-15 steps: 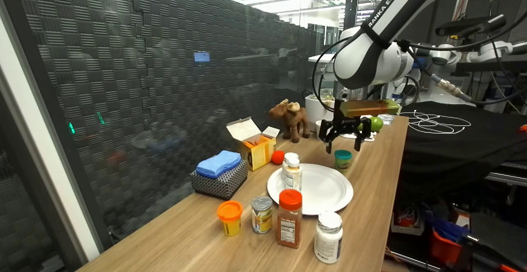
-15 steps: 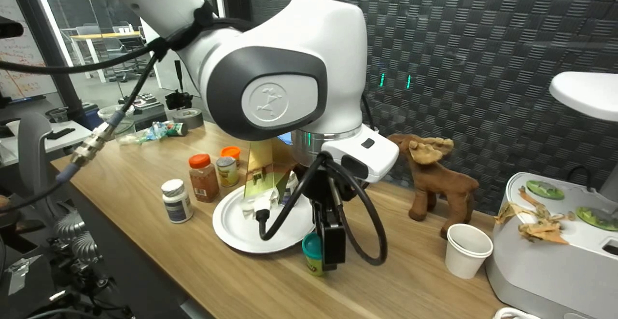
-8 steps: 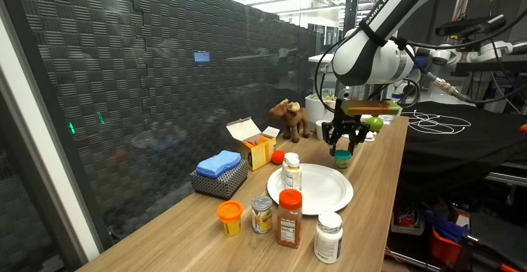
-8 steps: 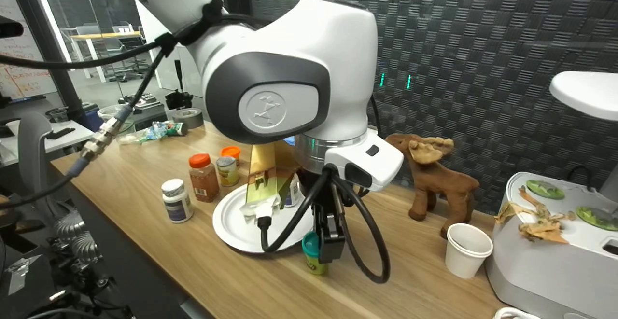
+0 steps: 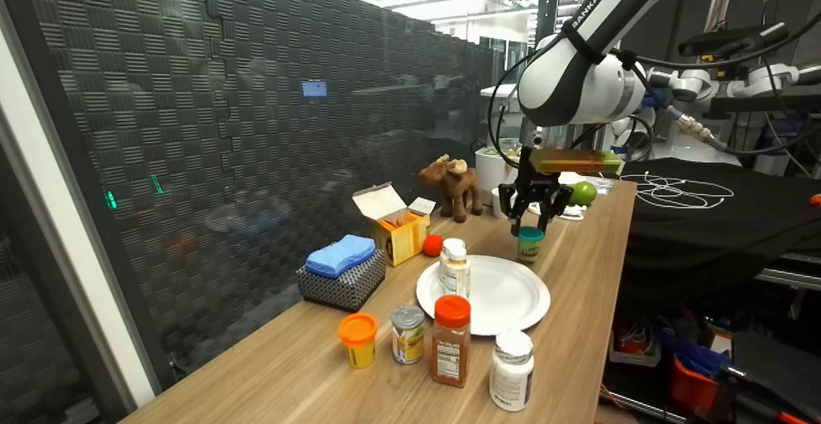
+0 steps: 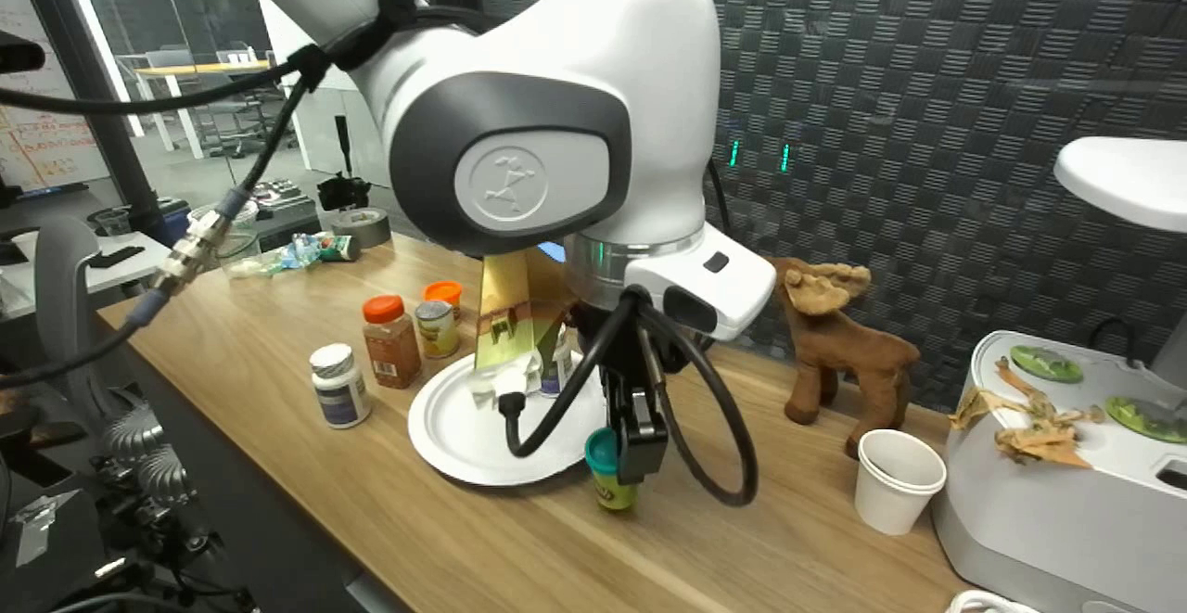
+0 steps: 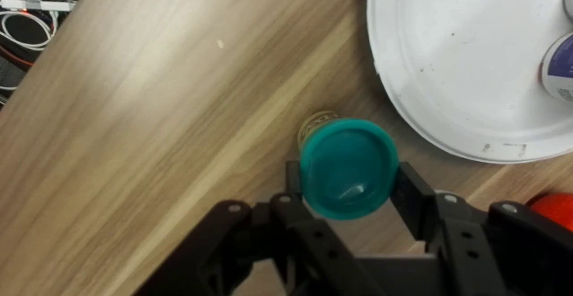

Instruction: Put the bottles and the orange plushie surrounding the white plate on the white plate

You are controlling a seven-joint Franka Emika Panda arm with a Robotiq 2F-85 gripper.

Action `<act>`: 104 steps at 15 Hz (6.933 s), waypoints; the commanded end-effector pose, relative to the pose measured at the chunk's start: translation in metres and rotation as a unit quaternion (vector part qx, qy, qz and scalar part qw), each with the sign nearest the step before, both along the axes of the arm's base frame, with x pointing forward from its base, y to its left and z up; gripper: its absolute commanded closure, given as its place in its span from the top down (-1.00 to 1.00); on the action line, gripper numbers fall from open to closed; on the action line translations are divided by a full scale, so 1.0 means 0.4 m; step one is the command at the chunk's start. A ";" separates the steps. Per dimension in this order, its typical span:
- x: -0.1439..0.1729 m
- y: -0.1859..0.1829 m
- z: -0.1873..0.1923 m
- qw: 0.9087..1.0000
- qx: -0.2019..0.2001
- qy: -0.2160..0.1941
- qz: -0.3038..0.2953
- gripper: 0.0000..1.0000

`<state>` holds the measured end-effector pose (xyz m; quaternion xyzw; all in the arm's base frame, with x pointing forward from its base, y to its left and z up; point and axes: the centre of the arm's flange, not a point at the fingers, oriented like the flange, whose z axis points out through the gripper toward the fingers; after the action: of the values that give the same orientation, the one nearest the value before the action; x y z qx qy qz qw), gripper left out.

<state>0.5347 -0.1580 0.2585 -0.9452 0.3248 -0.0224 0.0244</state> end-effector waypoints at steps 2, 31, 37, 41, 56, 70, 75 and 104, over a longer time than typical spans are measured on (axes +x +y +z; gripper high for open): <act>0.032 0.099 0.099 0.998 -0.023 -0.028 0.051 -0.43; 0.172 0.238 0.040 0.994 0.002 -0.031 0.105 1.00; 0.243 0.168 0.102 0.994 -0.017 -0.055 0.097 1.00; 0.297 0.168 0.096 0.991 -0.015 -0.057 0.118 1.00; 0.409 0.220 -0.074 0.983 0.002 -0.012 0.185 1.00; 0.395 0.226 -0.067 0.981 -0.007 -0.010 0.192 -0.50; 0.312 0.215 -0.008 0.983 -0.041 -0.042 0.174 -0.50; -0.077 0.296 -0.052 0.970 -0.041 -0.072 0.230 -0.50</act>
<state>0.4996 -0.0330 0.2402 -0.9882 0.1080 -0.1070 0.0162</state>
